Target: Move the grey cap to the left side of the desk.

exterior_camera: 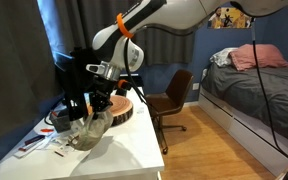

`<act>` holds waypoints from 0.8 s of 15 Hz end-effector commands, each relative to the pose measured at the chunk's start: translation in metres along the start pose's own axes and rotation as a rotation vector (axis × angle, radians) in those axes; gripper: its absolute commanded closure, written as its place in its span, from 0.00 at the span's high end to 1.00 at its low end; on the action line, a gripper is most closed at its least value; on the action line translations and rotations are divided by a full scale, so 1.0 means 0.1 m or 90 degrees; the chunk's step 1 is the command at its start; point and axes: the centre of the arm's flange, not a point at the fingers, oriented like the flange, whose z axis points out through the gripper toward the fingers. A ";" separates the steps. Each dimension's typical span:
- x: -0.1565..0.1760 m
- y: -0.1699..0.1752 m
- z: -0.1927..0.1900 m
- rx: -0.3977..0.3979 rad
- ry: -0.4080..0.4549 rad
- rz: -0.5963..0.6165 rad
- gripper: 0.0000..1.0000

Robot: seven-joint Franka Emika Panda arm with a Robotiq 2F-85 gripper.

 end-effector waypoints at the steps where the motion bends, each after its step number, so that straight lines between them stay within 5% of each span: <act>1: -0.04 0.23 0.29 -0.040 -0.043 0.045 0.02; 6: -0.10 0.31 0.68 -0.040 -0.055 0.092 0.04; 7: -0.11 0.30 0.72 -0.025 -0.050 0.096 0.30; 12: -0.09 0.11 0.60 0.046 -0.022 0.079 0.58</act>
